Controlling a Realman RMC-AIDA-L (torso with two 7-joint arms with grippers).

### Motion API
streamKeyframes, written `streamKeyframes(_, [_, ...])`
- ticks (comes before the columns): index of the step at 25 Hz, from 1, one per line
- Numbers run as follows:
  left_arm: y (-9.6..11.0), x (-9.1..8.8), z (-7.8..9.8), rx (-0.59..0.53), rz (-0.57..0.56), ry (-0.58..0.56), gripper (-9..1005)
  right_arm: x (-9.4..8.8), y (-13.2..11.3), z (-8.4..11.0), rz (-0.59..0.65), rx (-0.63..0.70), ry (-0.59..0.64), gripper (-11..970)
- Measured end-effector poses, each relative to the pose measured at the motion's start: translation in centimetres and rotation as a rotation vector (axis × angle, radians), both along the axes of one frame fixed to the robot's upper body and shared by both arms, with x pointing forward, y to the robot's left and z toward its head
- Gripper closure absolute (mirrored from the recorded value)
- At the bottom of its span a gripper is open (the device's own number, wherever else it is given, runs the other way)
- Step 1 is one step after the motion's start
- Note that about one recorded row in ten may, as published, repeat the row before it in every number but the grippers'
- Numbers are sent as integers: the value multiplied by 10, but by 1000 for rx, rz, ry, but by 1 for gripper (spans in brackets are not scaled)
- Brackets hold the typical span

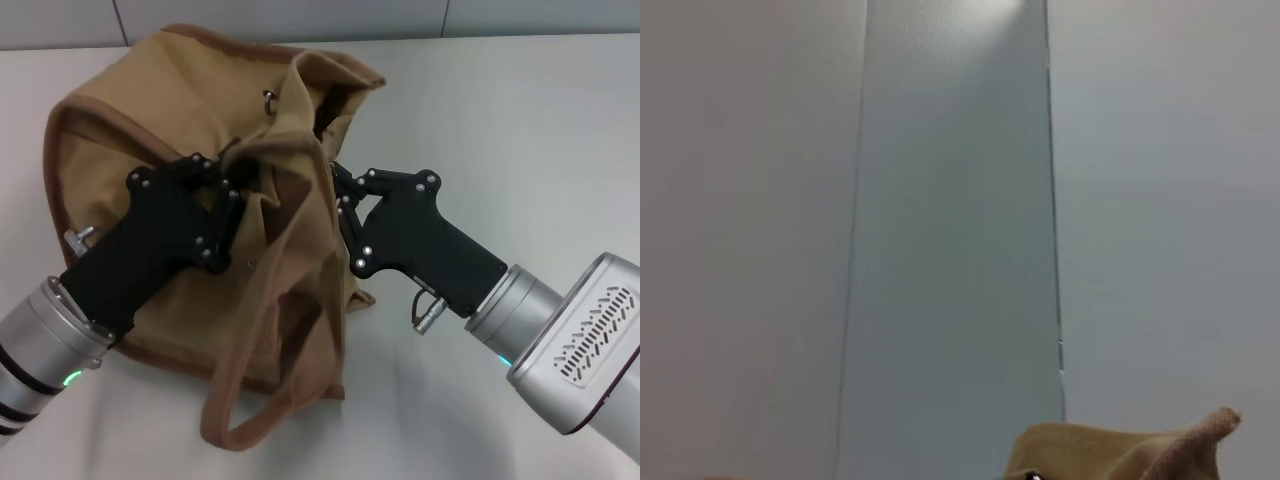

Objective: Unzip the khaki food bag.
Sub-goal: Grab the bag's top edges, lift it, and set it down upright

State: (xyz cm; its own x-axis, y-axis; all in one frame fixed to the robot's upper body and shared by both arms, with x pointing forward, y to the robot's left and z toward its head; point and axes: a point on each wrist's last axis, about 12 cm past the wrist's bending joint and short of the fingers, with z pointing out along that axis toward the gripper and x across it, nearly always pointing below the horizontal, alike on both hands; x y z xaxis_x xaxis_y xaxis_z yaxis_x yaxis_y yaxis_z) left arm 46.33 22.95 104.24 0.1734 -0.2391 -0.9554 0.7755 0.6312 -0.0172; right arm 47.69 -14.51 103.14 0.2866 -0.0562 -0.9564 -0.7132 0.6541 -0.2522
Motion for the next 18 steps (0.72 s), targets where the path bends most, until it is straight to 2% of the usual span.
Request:
streamKeyframes(6, [6,-1,2,-59,90,0,855,-2,-9,-4,-16,-16,2,954])
streamKeyframes(9, [9,-3,3,-87,126,-7,852,-5,-12,-7,-25,-22,8,943])
streamKeyframes(18, [37,-20,4,-259,354,-12,846,-18,-36,-21,-101,-58,38,911])
